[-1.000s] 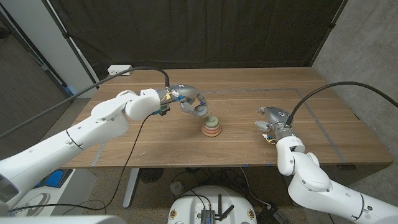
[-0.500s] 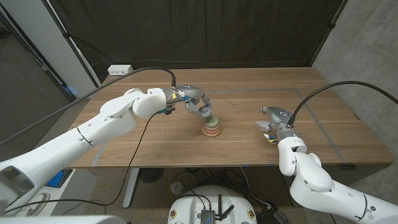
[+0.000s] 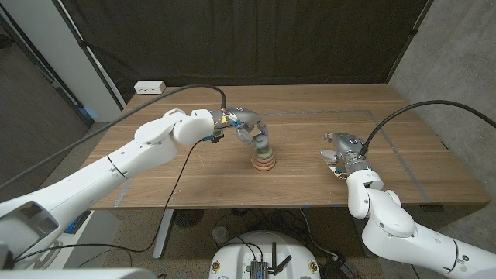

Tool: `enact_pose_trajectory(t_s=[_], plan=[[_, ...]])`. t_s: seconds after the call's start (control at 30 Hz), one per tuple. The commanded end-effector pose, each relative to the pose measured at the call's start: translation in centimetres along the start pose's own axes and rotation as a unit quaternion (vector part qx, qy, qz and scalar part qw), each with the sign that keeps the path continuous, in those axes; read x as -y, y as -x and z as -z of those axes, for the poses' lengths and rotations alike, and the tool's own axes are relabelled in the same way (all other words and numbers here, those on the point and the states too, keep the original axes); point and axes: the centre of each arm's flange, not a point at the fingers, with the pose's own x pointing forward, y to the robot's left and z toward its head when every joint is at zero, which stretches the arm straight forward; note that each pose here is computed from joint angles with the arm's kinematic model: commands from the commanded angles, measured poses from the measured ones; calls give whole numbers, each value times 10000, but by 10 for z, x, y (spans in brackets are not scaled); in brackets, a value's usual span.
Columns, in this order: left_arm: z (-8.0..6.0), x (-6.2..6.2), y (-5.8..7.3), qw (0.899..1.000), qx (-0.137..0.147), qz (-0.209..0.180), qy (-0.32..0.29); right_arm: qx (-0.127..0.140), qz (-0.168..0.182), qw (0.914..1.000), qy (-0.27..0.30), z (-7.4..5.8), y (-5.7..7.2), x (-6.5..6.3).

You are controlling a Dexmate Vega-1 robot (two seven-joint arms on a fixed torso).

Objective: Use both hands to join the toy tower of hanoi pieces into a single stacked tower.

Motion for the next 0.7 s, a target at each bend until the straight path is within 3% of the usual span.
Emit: enact_pose_trajectory(t_s=[0.03, 0.7], plan=[[-2, 5, -14, 9998, 53, 176, -5, -24, -22, 10000, -15, 2, -4, -1], [-2, 12, -25, 9997, 90, 216, -11, -21, 9, 10000, -40, 5, -8, -1]])
